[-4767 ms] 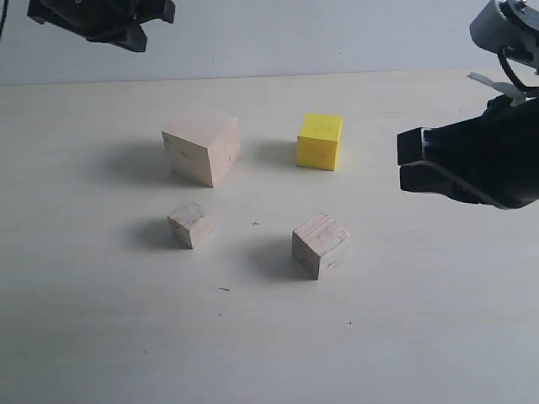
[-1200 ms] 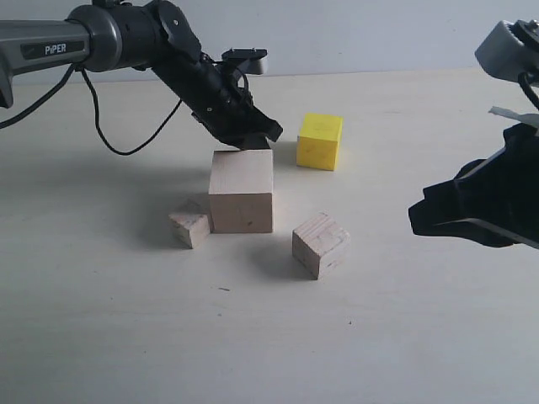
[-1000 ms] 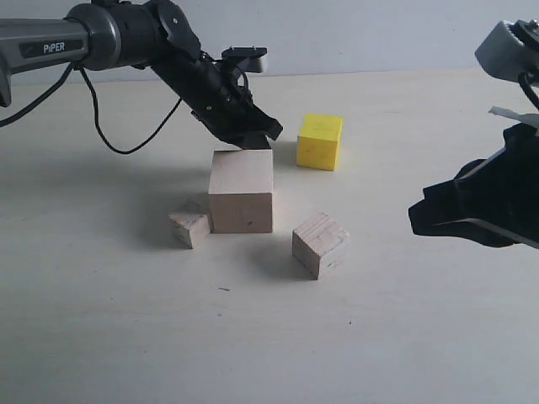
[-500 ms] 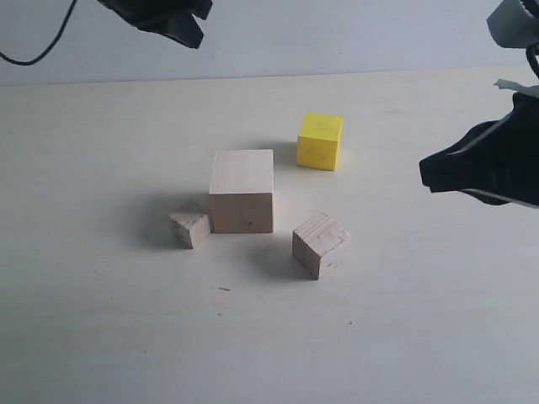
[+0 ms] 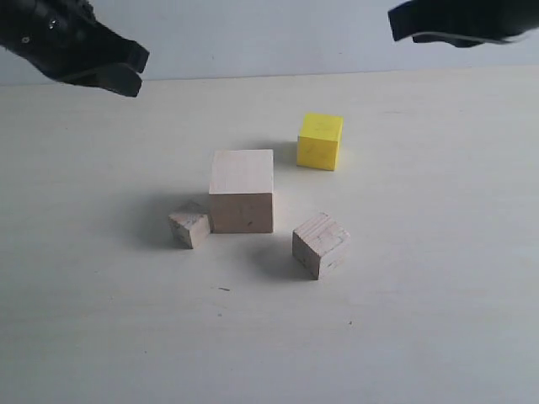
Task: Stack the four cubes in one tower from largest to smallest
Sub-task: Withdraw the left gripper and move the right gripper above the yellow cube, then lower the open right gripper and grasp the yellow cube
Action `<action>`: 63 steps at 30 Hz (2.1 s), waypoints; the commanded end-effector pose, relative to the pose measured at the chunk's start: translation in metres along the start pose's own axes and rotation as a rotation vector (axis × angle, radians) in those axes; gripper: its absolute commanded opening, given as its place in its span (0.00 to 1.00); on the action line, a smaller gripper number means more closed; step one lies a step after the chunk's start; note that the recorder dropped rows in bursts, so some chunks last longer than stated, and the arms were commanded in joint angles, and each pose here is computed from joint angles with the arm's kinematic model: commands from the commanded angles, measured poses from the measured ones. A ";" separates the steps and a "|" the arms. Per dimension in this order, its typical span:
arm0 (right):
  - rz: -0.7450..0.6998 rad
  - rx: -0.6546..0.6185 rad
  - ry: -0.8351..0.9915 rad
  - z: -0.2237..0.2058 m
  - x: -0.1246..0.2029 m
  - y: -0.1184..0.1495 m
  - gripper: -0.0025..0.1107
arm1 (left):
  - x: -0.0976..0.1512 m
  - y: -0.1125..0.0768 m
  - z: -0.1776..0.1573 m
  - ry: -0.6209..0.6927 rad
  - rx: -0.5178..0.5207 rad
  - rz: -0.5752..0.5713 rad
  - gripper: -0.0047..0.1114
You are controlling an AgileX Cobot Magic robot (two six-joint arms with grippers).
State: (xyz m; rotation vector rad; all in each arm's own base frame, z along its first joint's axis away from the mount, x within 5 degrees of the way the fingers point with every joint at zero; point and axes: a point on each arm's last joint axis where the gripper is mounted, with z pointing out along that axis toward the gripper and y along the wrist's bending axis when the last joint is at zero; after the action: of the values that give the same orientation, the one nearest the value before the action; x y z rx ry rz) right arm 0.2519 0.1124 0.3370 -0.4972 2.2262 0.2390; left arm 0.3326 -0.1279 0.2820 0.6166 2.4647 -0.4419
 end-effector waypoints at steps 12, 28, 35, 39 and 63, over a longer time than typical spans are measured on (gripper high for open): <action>-0.352 0.018 0.257 0.123 -0.030 -0.009 0.02 | 0.076 -0.045 -0.112 -0.208 0.036 -0.068 0.04; -0.006 -0.035 0.292 0.171 -0.025 -0.002 0.70 | 0.111 -0.055 -0.129 -0.209 0.048 -0.058 0.04; 0.317 0.055 0.260 0.174 -0.061 -0.006 0.70 | 0.111 -0.055 -0.130 -0.209 0.049 -0.059 0.04; 0.439 0.131 0.320 0.185 -0.072 -0.011 0.69 | 0.111 -0.056 -0.129 -0.205 0.053 -0.060 0.04; 0.644 0.198 0.554 0.260 -0.042 -0.009 0.69 | 0.117 -0.059 -0.130 -0.148 0.079 -0.052 0.04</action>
State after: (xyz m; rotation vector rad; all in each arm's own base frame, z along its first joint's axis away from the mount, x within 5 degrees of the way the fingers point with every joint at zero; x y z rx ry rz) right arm 0.4581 0.2002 0.1959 0.2961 2.8902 0.2004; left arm 0.1627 -0.0834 0.3262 0.5358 2.3310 -0.5704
